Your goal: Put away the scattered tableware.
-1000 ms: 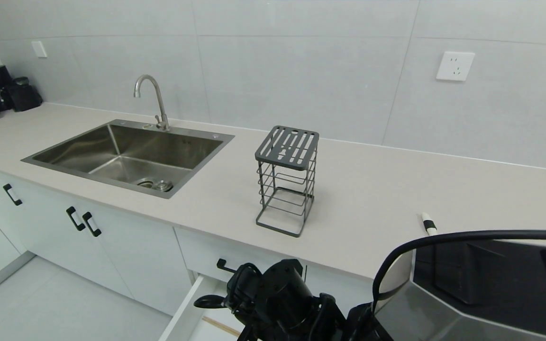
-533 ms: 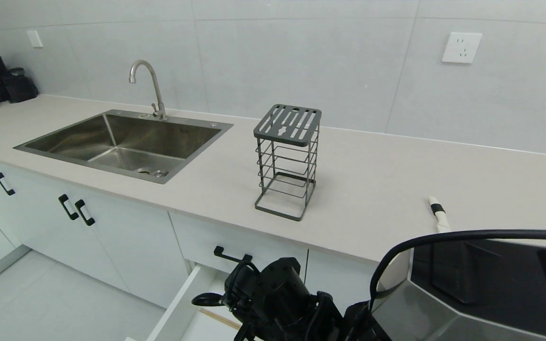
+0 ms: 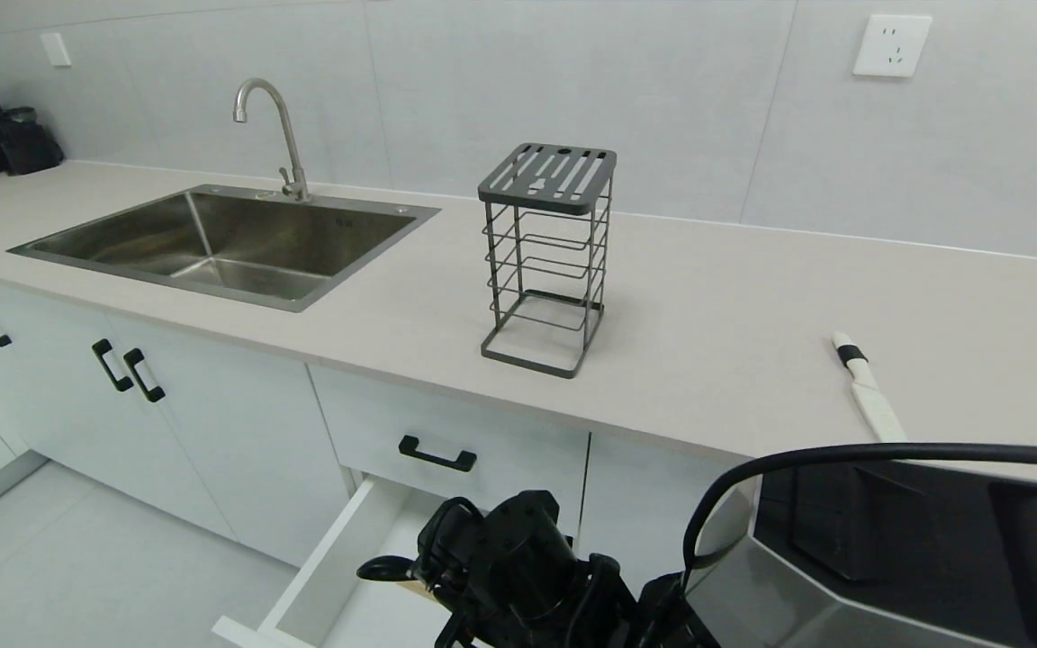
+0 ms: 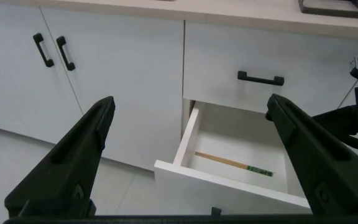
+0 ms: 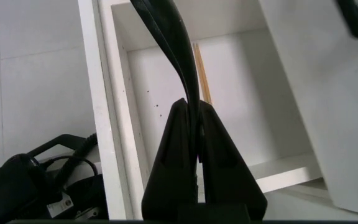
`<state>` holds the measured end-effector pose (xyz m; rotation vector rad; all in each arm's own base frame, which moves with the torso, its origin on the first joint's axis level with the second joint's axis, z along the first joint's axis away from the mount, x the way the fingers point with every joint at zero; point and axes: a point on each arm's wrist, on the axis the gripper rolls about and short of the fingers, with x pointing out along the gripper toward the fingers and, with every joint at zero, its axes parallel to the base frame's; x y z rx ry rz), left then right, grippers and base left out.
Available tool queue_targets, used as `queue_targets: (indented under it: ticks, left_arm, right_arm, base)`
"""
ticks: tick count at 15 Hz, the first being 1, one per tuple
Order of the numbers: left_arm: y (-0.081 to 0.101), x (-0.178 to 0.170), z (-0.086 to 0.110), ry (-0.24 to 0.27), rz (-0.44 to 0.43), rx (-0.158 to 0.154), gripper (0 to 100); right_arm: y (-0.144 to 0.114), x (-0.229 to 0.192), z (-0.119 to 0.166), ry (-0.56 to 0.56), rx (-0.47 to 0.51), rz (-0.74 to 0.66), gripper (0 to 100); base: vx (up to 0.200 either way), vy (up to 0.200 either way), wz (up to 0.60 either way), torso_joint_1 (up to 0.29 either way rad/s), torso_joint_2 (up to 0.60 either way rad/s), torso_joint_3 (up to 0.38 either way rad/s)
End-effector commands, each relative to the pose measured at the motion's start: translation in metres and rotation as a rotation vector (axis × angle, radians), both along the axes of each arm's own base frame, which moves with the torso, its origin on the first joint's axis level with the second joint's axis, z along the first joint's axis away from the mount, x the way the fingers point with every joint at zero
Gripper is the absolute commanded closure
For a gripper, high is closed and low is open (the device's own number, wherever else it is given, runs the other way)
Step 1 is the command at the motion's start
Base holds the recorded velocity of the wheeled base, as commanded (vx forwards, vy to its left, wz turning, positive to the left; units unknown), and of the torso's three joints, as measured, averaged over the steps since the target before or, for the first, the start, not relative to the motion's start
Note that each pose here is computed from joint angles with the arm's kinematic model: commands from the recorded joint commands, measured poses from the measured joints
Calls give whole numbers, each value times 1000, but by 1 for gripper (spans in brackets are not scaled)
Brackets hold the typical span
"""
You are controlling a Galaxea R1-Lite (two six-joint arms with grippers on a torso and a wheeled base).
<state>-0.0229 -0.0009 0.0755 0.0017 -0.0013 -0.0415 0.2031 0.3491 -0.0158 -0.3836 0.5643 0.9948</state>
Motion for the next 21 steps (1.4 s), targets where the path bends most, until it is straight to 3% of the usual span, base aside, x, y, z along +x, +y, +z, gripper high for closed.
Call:
queue_targets:
  ticks: [1, 13, 18, 21]
  left_arm:
    - [0, 0, 0, 1, 0, 0, 0]
    - [0, 0, 0, 3, 0, 0, 0]
    - [0, 0, 0, 1, 0, 0, 0]
    - [0, 0, 0, 1, 0, 0, 0]
  right_arm:
    - [2, 1, -1, -2, 1, 2, 100]
    - [27, 22, -2, -72, 4, 29, 100]
    - [31, 44, 13, -194, -14, 62, 100]
    - [27, 49, -5, -163, -61, 54, 100]
  base:
    - [0, 0, 0, -222, 496, 251]
    - [0, 0, 0, -219, 452, 229]
    - [0, 0, 0, -23, 45, 29]
    - [0, 0, 0, 0, 0, 0]
